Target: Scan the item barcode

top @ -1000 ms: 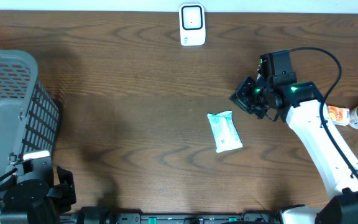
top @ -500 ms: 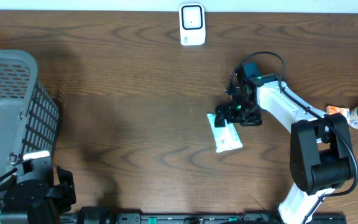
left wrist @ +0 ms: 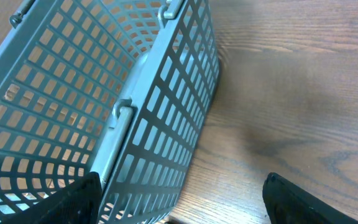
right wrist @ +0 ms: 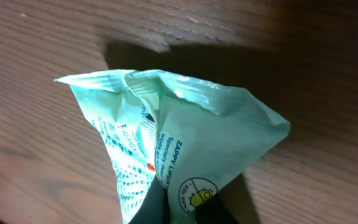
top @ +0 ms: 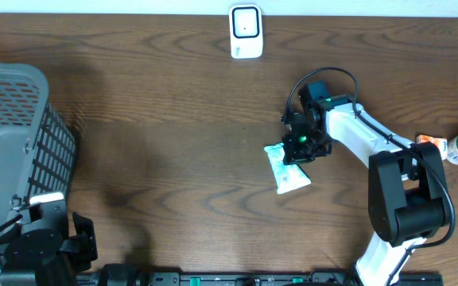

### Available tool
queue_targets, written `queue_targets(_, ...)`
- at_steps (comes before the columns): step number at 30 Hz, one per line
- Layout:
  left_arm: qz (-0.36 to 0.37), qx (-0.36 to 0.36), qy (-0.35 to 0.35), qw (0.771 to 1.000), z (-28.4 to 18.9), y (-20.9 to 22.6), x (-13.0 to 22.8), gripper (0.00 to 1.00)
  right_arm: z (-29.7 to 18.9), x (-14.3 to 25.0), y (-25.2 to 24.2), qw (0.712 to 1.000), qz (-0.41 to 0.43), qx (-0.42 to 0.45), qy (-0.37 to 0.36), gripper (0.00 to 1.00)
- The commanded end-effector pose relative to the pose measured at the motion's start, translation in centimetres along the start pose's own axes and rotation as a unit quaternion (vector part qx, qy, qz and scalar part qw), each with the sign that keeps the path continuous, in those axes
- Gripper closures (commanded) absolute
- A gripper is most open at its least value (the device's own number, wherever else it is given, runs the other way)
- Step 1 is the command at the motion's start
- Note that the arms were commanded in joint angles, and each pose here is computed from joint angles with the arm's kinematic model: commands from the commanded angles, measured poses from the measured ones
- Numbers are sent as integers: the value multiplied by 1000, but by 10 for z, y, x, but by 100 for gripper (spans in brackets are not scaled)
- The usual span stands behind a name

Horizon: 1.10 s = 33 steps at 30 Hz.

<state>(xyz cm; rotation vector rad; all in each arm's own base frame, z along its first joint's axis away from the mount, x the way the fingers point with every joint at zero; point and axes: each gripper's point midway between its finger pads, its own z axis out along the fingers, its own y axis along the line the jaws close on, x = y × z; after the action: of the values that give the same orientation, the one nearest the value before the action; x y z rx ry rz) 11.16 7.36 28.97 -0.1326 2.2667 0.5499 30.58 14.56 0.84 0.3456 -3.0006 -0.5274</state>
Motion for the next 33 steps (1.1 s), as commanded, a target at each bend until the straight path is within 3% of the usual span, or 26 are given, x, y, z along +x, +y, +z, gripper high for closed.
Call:
queue_targets(1,4,-8,-4,1000,-2,4,-1,16,-12,-18,15,997,67,-29,-18,99)
queue_targets(7,4,-8,-4,1000,-2,4,-1,17,-94,-37,52,975,153,-99,-124,99)
queue_targets(9,4,-8,-4,1000,-2,4,-1,17,-120,-35,63,970,153,-110,-156,99)
queue_targets(15,4,-8,-4,1000,-2,4,-1,17,-175,-7,82,936,255,-150,-189,99)
queue_targets(20,4,-8,-4,1000,-2,4,-1,17,-192,10,87,922,293,-158,-197,99)
queue_targets(33,4,-8,-4,1000,-2,4,-1,17,-200,12,85,919,292,-150,-218,99)
